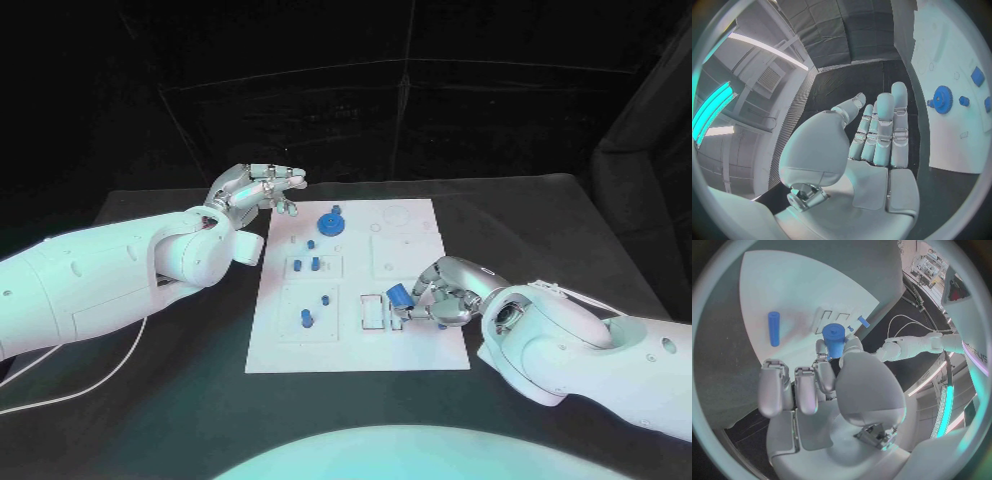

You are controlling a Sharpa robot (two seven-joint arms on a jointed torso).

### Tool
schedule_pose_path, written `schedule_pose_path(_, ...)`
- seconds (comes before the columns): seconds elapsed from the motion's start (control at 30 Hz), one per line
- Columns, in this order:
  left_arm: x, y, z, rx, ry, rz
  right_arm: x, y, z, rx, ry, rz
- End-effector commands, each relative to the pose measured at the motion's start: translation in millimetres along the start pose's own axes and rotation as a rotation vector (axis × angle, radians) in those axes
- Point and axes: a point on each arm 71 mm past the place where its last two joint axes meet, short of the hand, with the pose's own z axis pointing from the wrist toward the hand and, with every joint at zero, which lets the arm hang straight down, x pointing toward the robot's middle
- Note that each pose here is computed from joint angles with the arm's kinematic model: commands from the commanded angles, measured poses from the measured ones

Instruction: Assemble the parts on the task board

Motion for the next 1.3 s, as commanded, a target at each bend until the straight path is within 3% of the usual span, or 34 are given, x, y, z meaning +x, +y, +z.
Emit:
schedule_pose_path(0.03,0.5,-0.9,-0.2,0.003,0.012,-0.008,2.4,6,1.4,-0.007,0.013,0.043)
schedule_pose_path(0.23,1.6,-0.8,0.0,0.003,0.015,-0.009,13.8,16,8.3,0.000,0.095,0.044)
schedule_pose_path(0.57,2.5,-0.7,0.4,0.003,0.017,-0.010,23.6,25,17.2,0.019,0.144,0.044)
schedule_pose_path(1.3,3.6,-0.8,0.6,0.002,0.020,-0.010,23.4,24,35.1,0.058,0.106,0.014)
